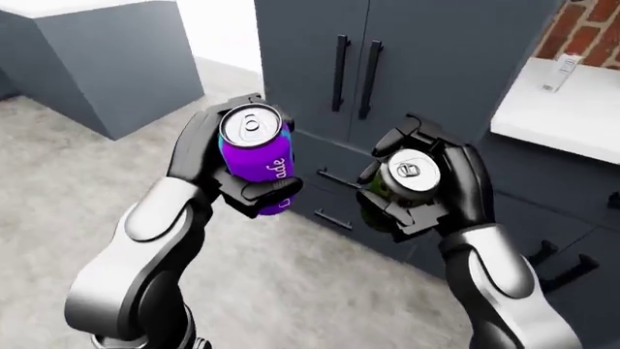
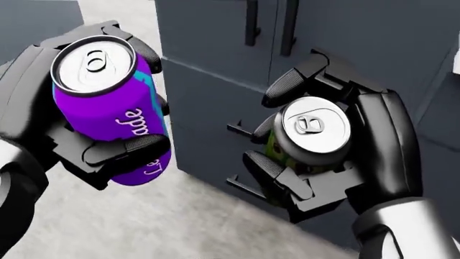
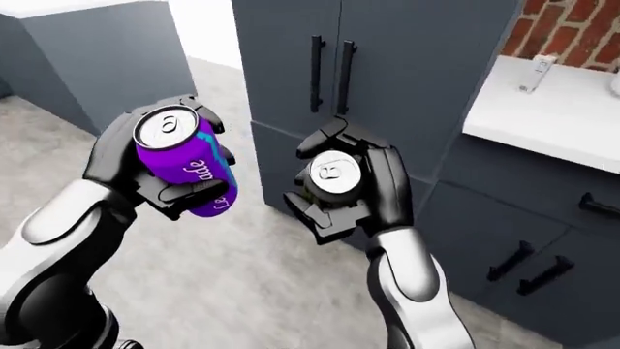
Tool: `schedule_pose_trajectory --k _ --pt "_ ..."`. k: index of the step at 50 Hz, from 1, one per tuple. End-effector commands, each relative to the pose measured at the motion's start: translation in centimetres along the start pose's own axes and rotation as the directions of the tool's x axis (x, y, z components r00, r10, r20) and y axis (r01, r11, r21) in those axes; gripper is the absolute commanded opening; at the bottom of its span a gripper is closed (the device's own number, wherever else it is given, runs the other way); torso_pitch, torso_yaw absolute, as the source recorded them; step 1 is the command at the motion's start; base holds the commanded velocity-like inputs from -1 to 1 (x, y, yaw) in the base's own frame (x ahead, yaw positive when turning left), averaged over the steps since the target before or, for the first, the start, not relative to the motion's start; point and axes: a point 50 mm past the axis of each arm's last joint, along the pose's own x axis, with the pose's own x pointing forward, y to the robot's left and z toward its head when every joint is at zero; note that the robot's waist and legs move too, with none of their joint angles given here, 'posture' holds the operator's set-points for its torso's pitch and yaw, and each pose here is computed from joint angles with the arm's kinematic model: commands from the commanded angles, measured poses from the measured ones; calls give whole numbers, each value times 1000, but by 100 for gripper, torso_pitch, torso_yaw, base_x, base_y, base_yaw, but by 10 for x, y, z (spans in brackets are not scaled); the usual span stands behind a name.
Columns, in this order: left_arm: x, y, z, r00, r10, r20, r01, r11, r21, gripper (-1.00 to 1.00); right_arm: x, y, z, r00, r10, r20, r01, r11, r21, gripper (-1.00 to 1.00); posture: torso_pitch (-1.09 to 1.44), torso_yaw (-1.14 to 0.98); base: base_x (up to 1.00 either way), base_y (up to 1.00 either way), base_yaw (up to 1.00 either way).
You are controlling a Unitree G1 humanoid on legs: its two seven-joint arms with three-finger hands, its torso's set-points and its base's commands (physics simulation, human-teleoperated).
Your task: Move the drinks to the dining counter.
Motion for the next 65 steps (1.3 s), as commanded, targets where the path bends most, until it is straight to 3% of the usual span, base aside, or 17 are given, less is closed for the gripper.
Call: schedule_pose_trajectory --k 1,21,52,53,65 --pt "-6 -1 14 997 -3 83 2 1000 14 -100 -1 -1 12 996 -12 91 12 1000 -2 -100 0 0 0 0 100" --pt "-24 6 1 997 25 68 -26 1000 14 -100 -2 -2 13 995 -25 92 24 1000 21 -100 0 0 0 0 100" --pt "-24 6 -3 997 19 69 -21 999 25 -100 1 2 13 995 -12 103 11 1000 14 -100 0 0 0 0 100" --pt "-24 6 -3 997 20 70 -21 1000 23 -100 1 4 11 996 -10 93 12 1000 -24 -100 0 0 0 0 67" --pt "-23 5 -6 998 18 66 -19 1000 21 -100 2 2 6 996 -25 84 25 1000 0 -100 0 0 67 0 0"
